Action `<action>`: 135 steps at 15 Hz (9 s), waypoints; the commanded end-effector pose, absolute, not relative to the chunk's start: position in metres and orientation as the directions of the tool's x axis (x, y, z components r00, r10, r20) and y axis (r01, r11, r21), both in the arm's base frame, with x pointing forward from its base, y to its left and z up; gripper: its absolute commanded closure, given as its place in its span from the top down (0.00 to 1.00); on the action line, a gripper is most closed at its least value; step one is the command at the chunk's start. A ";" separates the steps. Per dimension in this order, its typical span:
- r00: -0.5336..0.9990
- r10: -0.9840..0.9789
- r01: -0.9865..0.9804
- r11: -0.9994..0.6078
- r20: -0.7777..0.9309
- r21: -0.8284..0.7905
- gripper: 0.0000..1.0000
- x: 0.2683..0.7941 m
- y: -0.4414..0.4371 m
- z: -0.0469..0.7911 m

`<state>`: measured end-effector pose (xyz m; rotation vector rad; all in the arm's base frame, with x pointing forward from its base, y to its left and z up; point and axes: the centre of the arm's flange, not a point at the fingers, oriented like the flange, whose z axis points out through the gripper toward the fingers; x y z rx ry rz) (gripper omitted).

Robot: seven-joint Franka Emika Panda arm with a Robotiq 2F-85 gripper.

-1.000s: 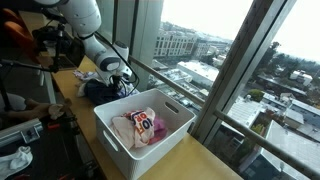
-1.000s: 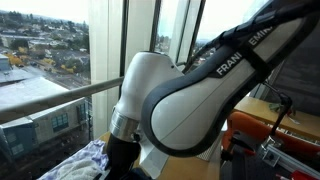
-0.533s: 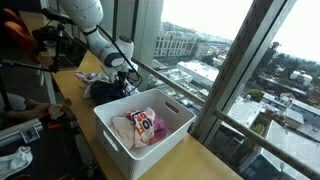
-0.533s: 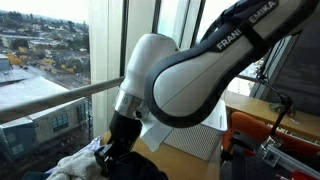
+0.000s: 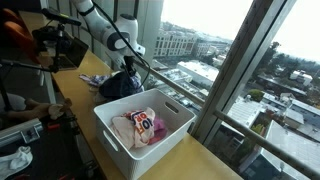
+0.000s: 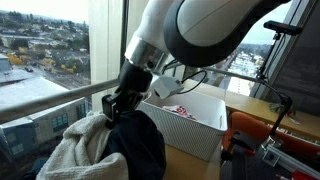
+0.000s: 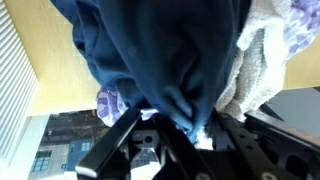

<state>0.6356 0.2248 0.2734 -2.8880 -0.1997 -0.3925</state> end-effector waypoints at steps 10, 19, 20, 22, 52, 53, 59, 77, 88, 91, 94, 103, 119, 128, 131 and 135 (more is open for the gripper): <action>0.902 0.084 0.145 -0.983 0.424 -0.113 0.05 0.568 0.174 0.433; 0.821 0.030 0.062 -0.997 0.570 -0.037 0.05 0.488 0.114 0.600; 0.815 0.018 0.046 -0.998 0.580 -0.034 0.05 0.485 0.099 0.617; 0.803 -0.015 0.005 -0.999 0.596 -0.031 0.05 0.475 0.076 0.654; 0.747 -0.259 -0.312 -0.950 0.612 -0.021 0.05 0.502 -0.078 0.942; 0.749 -0.260 -0.313 -0.949 0.610 -0.020 0.05 0.503 -0.079 0.945; 0.744 -0.273 -0.333 -0.943 0.609 -0.016 0.05 0.489 -0.091 0.978; 0.880 -0.198 -0.259 -0.962 0.433 0.088 0.05 0.569 -0.088 0.779; 0.937 -0.122 -0.159 -0.983 0.327 0.087 0.05 0.597 -0.035 0.606; 0.951 -0.100 -0.129 -0.988 0.293 0.084 0.05 0.595 -0.013 0.559; 0.961 -0.089 -0.115 -0.990 0.262 0.083 0.05 0.587 0.002 0.518; 0.963 -0.138 -0.158 -0.985 0.232 0.073 0.05 0.542 -0.035 0.464; 0.977 -0.162 -0.173 -0.983 0.142 0.069 0.05 0.549 -0.061 0.329; 0.995 -0.092 -0.094 -0.994 0.033 0.059 0.05 0.567 -0.020 0.216; 0.997 -0.075 -0.074 -0.996 -0.003 0.054 0.05 0.573 -0.011 0.186; 0.997 -0.072 -0.070 -0.996 -0.037 0.054 0.47 0.583 -0.006 0.165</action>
